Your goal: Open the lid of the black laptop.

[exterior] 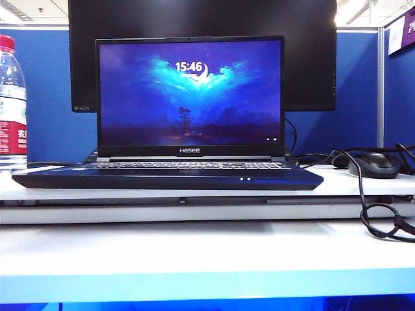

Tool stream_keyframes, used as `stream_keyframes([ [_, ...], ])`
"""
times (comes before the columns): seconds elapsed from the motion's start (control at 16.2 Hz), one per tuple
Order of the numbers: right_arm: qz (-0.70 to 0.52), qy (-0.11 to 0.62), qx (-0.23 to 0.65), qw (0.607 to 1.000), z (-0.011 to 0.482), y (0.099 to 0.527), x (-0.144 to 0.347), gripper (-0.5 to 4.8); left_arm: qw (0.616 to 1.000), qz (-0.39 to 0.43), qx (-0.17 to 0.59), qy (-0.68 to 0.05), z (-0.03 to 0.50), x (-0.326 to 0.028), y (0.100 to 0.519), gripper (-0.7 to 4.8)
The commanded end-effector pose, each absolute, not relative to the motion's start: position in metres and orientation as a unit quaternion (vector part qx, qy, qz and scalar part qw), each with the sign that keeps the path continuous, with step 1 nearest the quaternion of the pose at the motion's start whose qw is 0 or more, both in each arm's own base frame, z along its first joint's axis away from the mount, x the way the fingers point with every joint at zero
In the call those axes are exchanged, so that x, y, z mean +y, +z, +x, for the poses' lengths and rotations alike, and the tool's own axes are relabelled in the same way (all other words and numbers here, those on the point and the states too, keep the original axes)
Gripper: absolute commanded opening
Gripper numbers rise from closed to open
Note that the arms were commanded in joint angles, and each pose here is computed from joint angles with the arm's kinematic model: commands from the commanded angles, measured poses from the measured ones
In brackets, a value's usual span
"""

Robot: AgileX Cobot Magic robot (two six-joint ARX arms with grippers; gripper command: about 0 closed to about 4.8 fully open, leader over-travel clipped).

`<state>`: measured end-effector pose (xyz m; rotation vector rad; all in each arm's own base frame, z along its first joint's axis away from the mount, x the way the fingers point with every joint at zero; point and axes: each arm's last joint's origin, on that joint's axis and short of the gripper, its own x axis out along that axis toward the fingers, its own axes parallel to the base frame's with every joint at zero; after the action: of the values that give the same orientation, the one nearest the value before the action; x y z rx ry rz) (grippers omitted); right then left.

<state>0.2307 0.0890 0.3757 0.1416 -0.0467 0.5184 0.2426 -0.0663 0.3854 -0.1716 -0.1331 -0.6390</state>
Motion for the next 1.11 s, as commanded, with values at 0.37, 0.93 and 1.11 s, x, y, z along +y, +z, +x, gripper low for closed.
stream_keyframes([
  [0.37,0.104,0.198,-0.111,0.968,0.082,0.363,0.032,-0.01,0.945,-0.106,-0.084,-0.296,0.1,-0.033,0.338,-0.06],
  [0.93,0.148,0.216,-0.038,0.964,0.039,0.298,0.017,-0.01,0.934,-0.119,0.008,-0.336,0.062,-0.027,0.285,-0.06],
  [1.11,0.144,0.231,0.008,0.962,0.048,0.267,0.021,-0.01,0.934,-0.126,0.029,-0.334,0.064,-0.028,0.256,-0.06],
])
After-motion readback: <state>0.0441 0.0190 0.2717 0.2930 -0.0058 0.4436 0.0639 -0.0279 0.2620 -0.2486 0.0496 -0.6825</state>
